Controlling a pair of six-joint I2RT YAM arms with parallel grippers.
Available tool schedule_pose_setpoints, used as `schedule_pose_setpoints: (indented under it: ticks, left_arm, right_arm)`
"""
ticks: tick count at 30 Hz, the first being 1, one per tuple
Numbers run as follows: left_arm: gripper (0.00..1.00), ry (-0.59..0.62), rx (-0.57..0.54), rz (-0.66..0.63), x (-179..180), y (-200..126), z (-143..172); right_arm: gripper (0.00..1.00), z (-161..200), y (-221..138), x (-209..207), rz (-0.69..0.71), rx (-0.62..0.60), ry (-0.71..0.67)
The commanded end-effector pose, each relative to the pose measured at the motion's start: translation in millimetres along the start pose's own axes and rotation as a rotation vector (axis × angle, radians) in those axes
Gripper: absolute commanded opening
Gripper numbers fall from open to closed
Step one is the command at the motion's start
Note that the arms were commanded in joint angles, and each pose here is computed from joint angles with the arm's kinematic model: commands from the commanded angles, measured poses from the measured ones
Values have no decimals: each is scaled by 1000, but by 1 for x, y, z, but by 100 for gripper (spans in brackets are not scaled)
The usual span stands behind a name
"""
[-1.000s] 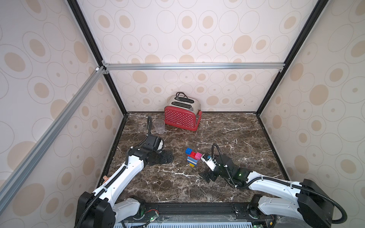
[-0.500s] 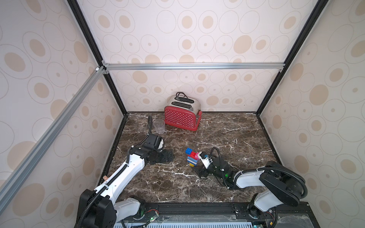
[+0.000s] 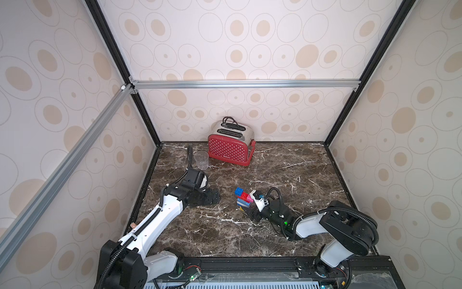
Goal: Assemble a carrot with lego
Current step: Adjust the lego brick at the center of the board.
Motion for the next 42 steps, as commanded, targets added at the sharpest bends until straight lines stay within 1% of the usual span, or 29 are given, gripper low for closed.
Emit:
schedule_pose_setpoints:
  ticks: [1, 11, 14, 18, 23, 31, 35, 42]
  left_arm:
    - [99, 10, -6, -19, 3, -7, -5]
    - [99, 12, -6, -27, 4, -8, -5]
    - [99, 13, -7, -30, 5, -8, -5]
    - [99, 11, -5, -34, 5, -8, -4]
    - [99, 10, -5, -37, 6, -7, -4]
    - [99, 11, -5, -43, 7, -8, -4]
    - [99, 13, -6, -43, 6, -9, -5]
    - [99, 11, -11, -40, 6, -9, -6]
  right_arm:
    - [73, -10, 5, 3, -6, -40, -18]
    - [65, -16, 12, 3, -3, -48, -32]
    - [61, -16, 14, 3, -4, -39, -33]
    - [52, -14, 15, 0, -5, -30, -26]
    - [44, -15, 15, -3, -2, -31, -26]
    - [37, -18, 15, -3, -8, -24, -30]
    - [34, -21, 15, -4, -14, -7, -12]
    - [28, -28, 11, -5, -69, 47, 66]
Point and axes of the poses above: each gripper's point midway between its finger pads, its own y axis out along the fingers, its own x axis along the line the jaws close on, z = x × y, the point moved 2 cm from there along -y, back along the fingers, and after that the axes turned 14 degrees about y, right-handed, at the moved point
